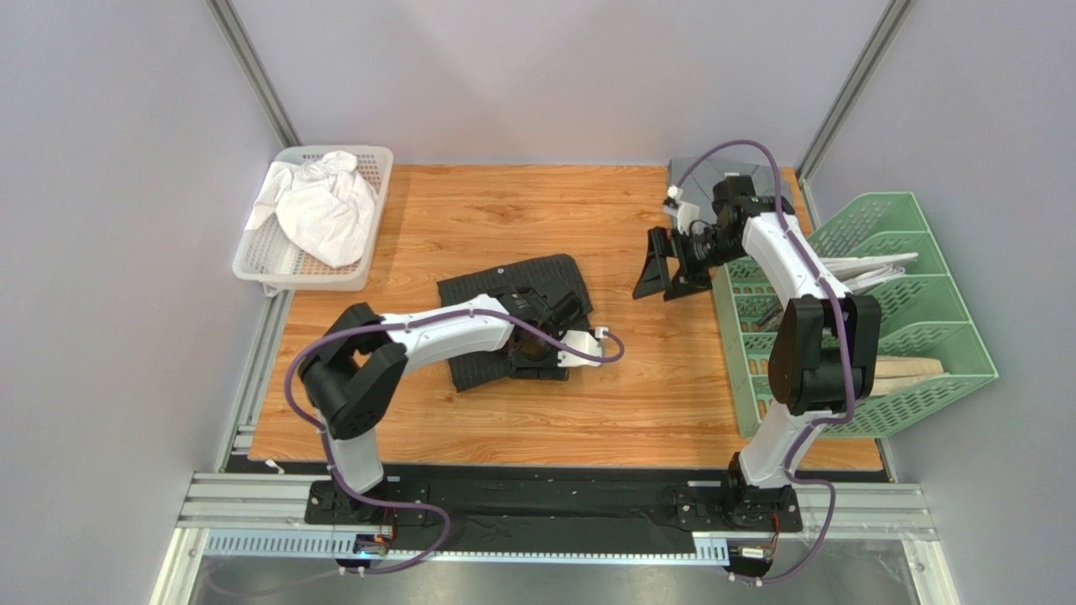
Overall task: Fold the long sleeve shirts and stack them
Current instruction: Fold the shirt
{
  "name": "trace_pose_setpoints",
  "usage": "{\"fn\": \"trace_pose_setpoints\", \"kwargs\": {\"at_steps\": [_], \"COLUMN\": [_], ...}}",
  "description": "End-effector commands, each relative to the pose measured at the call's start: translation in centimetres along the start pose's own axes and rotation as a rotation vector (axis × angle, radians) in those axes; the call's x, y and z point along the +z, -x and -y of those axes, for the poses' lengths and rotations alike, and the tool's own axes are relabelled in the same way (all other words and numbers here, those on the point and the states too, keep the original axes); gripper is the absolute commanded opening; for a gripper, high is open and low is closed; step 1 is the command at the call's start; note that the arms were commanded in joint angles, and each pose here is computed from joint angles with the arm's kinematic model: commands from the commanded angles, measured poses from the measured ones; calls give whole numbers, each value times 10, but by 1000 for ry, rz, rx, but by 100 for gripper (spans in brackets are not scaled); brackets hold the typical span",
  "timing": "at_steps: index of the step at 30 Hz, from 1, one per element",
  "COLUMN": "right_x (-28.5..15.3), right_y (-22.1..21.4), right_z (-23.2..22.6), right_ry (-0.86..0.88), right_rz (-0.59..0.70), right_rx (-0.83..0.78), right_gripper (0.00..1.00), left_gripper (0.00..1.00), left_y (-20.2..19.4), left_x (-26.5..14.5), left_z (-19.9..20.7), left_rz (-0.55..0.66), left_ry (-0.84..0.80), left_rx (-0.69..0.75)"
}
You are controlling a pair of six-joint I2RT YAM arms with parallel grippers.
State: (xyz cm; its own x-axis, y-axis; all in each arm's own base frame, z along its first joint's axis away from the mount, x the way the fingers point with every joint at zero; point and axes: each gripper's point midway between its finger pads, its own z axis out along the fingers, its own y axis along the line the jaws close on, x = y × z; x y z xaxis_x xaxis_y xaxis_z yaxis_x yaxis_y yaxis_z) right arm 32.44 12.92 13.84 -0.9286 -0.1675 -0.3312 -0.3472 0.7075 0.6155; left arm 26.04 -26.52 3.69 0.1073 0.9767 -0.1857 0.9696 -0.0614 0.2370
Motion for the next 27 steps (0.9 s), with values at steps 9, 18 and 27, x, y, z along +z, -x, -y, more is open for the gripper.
{"fn": "trace_pose_setpoints", "kwargs": {"at_steps": [9, 18, 27], "right_x": [78, 175, 152], "right_y": [128, 114, 19], "right_z": [-73, -65, 1], "right_ry": [107, 50, -29], "right_rz": [86, -23, -226], "right_rx": [-443, -575, -343], "right_gripper": [87, 45, 38], "left_gripper": [46, 28, 11], "left_y": [-2, -29, -100], "left_x": [-114, -40, 9], "left_z": [109, 79, -19], "left_rz": [405, 196, 40], "left_ry": [-276, -209, -91], "left_rx": [124, 58, -365]}}
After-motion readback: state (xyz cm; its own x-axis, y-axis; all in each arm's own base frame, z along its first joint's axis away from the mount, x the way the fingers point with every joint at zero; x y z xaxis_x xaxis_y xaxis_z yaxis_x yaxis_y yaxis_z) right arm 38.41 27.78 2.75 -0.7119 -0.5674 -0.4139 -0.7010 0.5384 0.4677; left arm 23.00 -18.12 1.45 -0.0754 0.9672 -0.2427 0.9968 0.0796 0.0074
